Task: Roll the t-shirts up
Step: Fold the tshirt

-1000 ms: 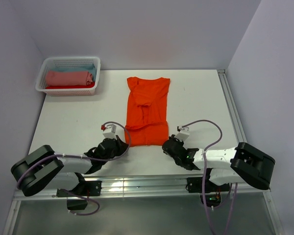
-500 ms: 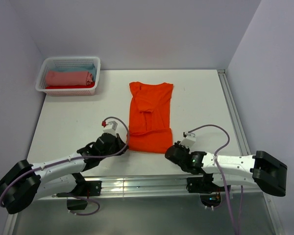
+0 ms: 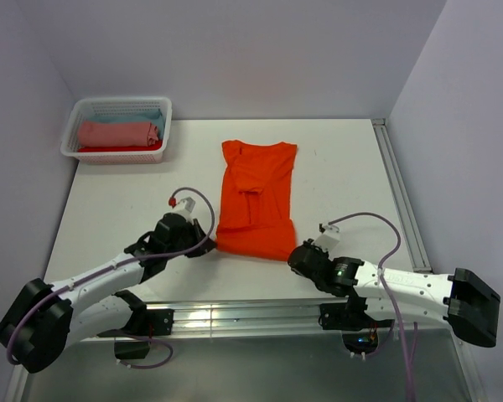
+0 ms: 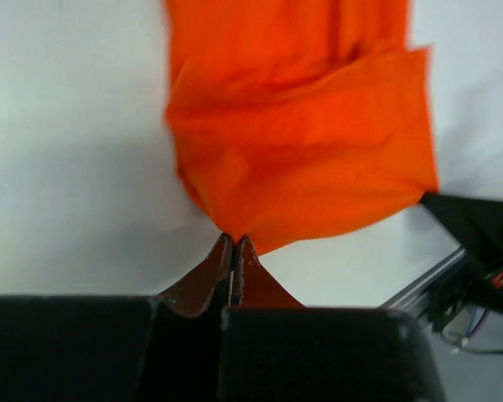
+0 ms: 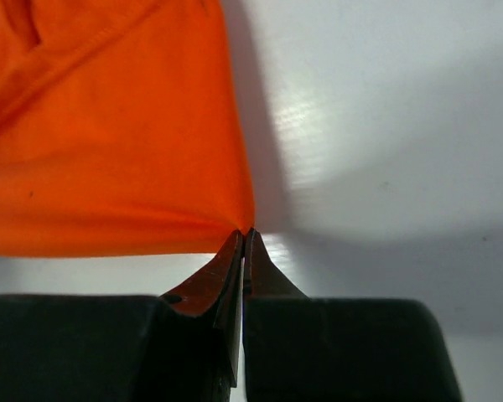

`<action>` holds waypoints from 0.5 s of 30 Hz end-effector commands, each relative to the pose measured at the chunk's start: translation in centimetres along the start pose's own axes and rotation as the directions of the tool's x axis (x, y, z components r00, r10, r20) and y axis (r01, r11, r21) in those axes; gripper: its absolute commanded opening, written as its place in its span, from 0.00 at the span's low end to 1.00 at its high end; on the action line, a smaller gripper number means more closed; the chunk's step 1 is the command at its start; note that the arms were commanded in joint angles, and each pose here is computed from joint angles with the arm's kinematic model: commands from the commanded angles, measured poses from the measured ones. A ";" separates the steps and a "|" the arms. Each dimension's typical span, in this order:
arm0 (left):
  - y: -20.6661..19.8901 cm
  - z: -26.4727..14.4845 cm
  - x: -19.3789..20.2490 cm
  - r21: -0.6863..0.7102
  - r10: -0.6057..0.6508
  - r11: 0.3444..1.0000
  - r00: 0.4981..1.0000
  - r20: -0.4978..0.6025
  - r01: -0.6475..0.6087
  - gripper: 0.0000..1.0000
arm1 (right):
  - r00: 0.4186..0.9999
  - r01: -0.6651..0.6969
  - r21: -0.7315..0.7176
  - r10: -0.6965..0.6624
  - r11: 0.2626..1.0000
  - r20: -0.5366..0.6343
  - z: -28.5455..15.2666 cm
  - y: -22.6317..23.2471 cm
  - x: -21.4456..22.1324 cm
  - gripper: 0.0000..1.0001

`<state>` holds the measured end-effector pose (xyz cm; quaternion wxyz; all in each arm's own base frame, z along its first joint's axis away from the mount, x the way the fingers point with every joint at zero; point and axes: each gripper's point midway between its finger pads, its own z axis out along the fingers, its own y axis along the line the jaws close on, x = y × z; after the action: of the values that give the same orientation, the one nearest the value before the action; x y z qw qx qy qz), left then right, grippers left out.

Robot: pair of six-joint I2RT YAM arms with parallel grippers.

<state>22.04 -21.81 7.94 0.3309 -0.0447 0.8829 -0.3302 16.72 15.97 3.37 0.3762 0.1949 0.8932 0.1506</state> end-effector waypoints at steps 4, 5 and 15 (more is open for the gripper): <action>2.1 -0.4 4.7 0.024 -0.061 0.998 0.993 -0.098 0.064 0.00 | 1.000 0.010 0.058 -0.009 0.998 -0.025 0.2 -1.5 0.7 0.00; 2.1 -0.6 4.7 0.022 -0.061 0.998 0.993 -0.098 0.064 0.00 | 0.999 0.027 0.063 -0.026 0.998 -0.024 0.2 -1.6 0.6 0.00; 0.3 -2.0 2.7 0.012 -0.046 0.999 0.995 -0.093 0.047 0.00 | 0.995 0.092 0.064 -0.090 0.994 -0.029 -1.0 -0.1 -0.7 0.00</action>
<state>18.15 -21.19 5.90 0.2765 -0.0470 0.8931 -0.3516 15.92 16.39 3.24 0.3466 0.1718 0.9127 0.1314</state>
